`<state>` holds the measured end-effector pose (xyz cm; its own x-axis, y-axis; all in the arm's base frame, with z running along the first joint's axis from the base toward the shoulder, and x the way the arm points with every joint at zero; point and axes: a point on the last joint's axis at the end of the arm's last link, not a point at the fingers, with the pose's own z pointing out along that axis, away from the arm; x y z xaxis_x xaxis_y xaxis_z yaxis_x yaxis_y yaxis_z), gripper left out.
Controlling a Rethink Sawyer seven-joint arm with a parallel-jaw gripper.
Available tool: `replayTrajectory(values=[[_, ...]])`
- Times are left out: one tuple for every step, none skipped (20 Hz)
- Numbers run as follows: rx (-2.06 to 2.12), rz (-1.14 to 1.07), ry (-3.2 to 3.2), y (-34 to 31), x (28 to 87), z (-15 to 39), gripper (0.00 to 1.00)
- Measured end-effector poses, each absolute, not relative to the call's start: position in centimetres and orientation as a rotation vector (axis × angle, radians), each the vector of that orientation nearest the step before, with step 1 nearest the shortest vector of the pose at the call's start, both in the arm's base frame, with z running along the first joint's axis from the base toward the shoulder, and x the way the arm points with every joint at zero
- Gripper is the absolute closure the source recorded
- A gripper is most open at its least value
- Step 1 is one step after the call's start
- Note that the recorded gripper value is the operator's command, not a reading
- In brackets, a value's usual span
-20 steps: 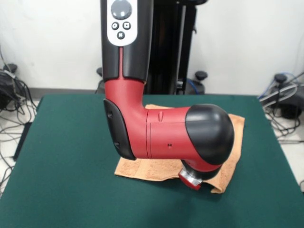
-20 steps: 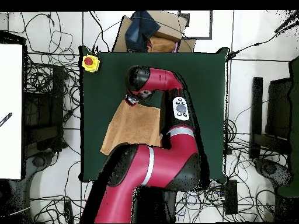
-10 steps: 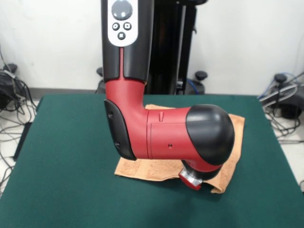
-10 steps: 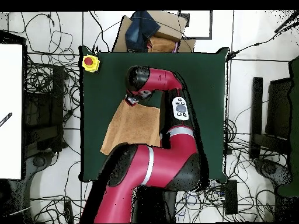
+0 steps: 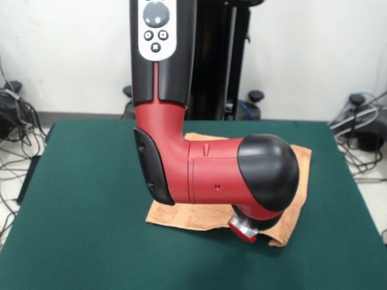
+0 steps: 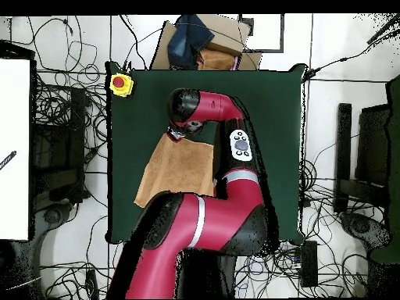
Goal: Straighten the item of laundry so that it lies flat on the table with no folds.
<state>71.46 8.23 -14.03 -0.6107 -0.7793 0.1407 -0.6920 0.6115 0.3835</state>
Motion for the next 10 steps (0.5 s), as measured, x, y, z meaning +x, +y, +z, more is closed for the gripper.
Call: replayTrajectory(values=[[1.196, -0.425, -2.542, 8.43, 71.29, -14.32, 0.0], [1.196, -0.425, -2.541, 8.46, 71.26, -14.35, 0.0], [1.196, -0.425, -2.541, 8.48, 71.24, -14.39, 0.0], [1.196, -0.426, -2.54, 8.51, 71.22, -14.43, 0.0], [1.197, -0.427, -2.537, 8.68, 71.08, -14.62, 0.0], [1.198, -0.428, -2.534, 8.8, 70.97, -14.74, 0.0], [1.199, -0.429, -2.532, 8.91, 70.91, -14.81, 0.0], [1.202, -0.429, -2.529, 9.13, 70.81, -14.9, 0.0], [1.204, -0.429, -2.527, 9.27, 70.77, -14.93, 0.0], [1.207, -0.429, -2.525, 9.42, 70.74, -14.95, 0.0]])
